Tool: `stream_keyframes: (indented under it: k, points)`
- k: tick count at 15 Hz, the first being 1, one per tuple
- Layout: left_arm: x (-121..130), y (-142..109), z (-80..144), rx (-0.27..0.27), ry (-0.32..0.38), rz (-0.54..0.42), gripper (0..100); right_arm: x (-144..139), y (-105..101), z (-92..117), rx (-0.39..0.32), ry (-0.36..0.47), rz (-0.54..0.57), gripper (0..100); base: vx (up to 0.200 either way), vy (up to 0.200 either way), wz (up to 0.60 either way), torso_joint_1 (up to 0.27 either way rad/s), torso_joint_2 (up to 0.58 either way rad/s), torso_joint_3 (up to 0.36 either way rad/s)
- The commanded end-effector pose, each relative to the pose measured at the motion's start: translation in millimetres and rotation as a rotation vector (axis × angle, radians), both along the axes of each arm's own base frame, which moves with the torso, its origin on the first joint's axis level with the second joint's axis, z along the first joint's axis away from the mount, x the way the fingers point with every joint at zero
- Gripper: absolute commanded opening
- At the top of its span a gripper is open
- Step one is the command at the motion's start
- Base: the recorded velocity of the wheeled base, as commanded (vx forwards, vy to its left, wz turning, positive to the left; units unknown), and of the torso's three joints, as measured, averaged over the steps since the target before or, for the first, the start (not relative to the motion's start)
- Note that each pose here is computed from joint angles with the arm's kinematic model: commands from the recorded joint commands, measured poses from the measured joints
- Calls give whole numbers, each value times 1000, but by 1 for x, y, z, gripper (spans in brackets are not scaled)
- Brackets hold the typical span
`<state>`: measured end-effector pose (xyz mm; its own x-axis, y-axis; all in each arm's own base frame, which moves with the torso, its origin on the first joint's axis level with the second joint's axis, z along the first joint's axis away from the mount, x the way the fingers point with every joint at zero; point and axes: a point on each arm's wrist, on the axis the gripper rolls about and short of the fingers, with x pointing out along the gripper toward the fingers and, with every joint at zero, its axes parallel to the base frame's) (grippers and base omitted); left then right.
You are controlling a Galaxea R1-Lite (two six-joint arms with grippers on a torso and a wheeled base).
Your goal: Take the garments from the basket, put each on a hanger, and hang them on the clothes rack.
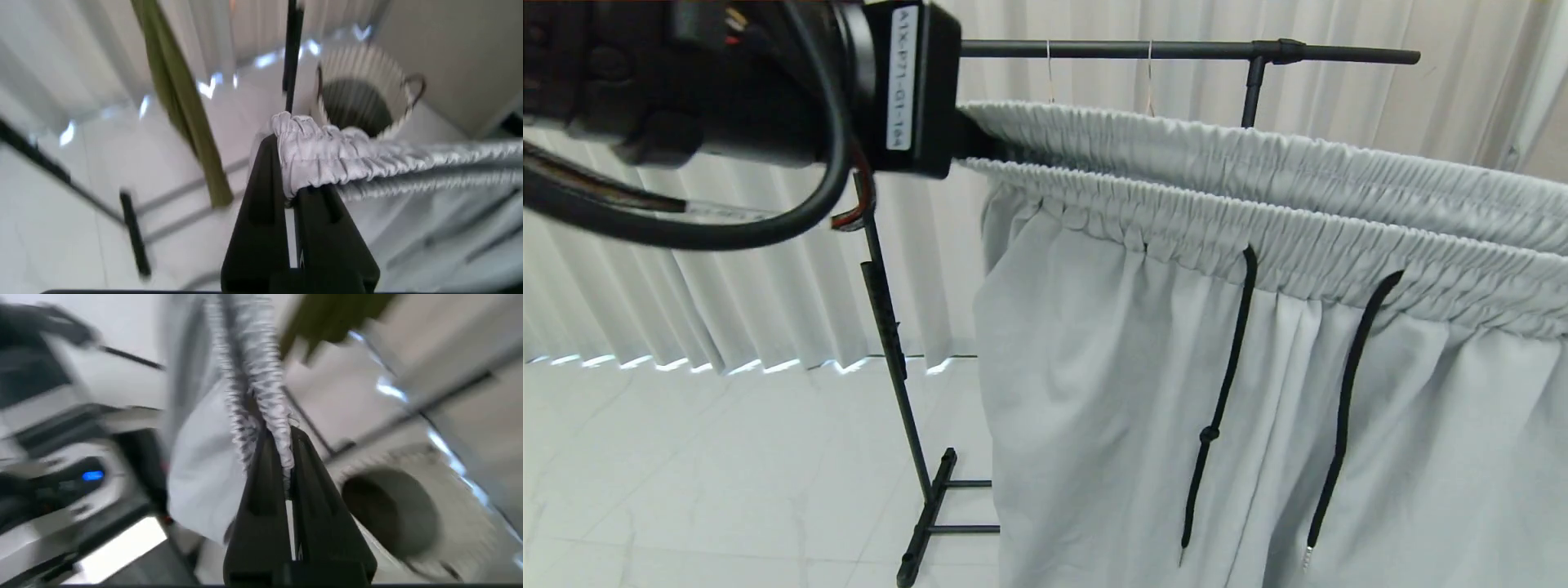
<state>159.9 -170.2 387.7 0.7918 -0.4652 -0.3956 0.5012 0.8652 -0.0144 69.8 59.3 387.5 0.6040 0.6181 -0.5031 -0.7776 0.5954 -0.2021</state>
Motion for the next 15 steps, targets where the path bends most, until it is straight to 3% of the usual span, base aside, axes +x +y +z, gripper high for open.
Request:
stream_keyframes:
  k: [1,5,7,9,10,15]
  points:
    - [-23,25,8,-24,35,15,0,17,11,-2,-23,-15,-61,0,0,0,0,0,0,0]
    - [-58,60,-3,59,147,5,0,57,42,-4,91,-131,-64,0,0,0,0,0,0,0]
    - [-75,64,-9,28,193,-84,0,76,58,-6,132,-157,-32,0,0,0,0,0,0,0]
    - [-95,70,-5,-56,240,-223,0,88,69,-6,154,-169,-8,0,0,0,0,0,0,0]
    - [-101,72,-3,-68,240,-264,0,92,72,-5,167,-184,-4,0,0,0,0,0,0,0]
    - [-105,73,-2,-72,234,-287,0,95,75,-6,168,-185,-6,0,0,0,0,0,0,0]
